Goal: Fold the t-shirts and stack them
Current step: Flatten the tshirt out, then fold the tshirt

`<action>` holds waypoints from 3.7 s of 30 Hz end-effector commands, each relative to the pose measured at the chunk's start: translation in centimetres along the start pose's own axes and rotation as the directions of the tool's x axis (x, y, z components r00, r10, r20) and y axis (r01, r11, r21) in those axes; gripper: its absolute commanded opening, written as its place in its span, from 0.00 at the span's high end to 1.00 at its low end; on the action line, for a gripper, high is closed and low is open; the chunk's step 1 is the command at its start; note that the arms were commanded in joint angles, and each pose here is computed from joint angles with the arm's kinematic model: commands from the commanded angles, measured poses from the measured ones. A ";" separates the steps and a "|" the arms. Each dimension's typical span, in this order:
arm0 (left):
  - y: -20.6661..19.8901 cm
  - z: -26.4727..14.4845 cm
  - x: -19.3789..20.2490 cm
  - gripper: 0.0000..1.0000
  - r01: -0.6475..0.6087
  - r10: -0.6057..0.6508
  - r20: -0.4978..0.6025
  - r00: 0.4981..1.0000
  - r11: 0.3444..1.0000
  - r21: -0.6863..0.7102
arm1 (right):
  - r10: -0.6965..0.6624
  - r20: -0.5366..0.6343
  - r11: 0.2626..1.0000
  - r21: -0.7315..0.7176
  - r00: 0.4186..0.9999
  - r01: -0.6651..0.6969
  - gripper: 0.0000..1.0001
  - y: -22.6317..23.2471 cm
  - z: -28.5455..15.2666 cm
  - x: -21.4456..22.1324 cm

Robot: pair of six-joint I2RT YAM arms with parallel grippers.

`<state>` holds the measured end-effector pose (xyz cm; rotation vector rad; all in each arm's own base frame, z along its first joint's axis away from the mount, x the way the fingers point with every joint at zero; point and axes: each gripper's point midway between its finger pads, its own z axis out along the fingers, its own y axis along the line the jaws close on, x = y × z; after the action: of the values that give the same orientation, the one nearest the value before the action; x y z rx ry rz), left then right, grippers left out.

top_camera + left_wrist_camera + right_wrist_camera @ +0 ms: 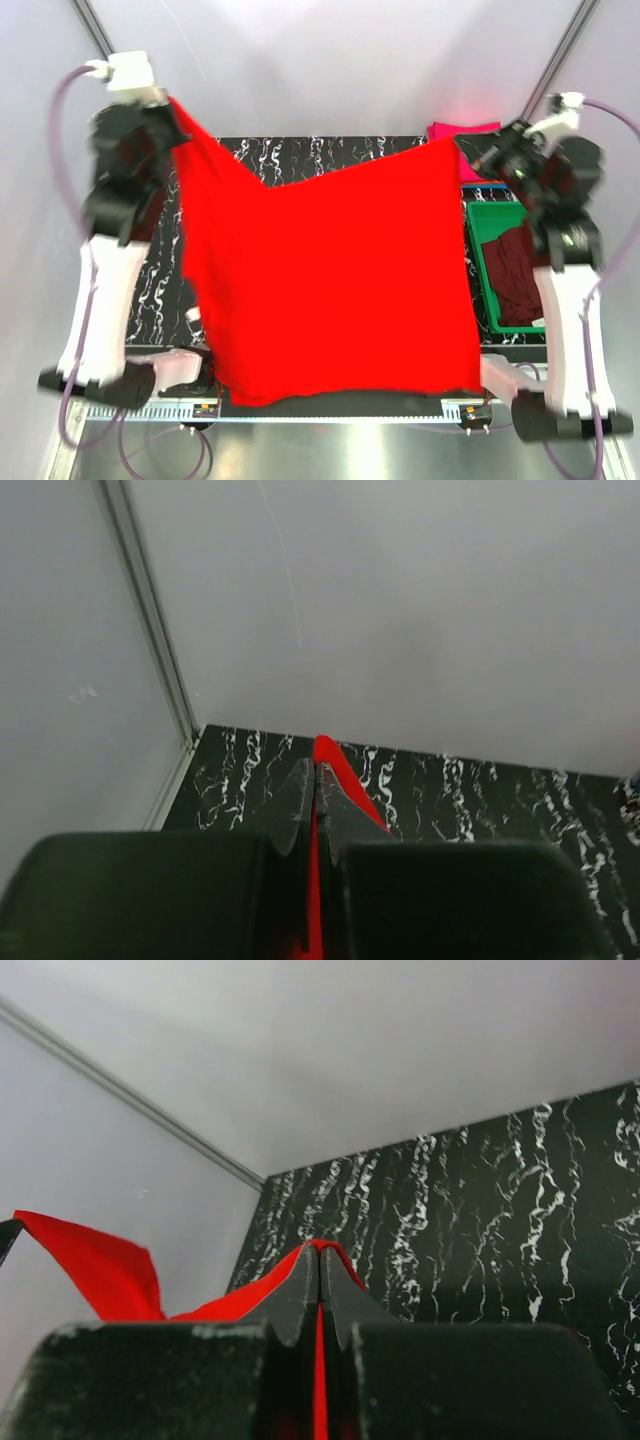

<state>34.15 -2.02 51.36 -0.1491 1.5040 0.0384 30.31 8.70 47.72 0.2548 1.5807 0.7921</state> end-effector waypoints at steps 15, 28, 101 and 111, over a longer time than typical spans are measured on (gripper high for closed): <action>-3.1 14.8 11.5 1.00 -0.061 0.061 -0.011 0.998 0.998 0.015 | 0.041 -0.043 0.999 -0.034 0.998 -0.043 1.00 -11.1 17.9 6.0; -1.9 16.8 24.7 1.00 -0.044 0.051 -0.225 0.973 0.998 0.037 | 0.066 -0.129 0.996 0.062 0.990 -0.058 1.00 -22.5 27.5 14.4; -2.6 11.0 35.6 1.00 -0.075 0.236 -0.545 0.804 0.950 0.302 | 0.019 -0.157 0.978 0.208 0.987 0.014 1.00 -35.5 29.2 17.7; -3.5 8.6 38.5 1.00 -0.017 0.242 -0.635 0.734 0.941 0.338 | 0.071 -0.204 0.967 0.254 0.976 -0.017 0.89 -36.2 28.4 19.2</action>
<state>46.37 -6.05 12.92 0.2175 2.2410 -0.1072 63.46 3.61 8.37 0.4032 1.9233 0.7029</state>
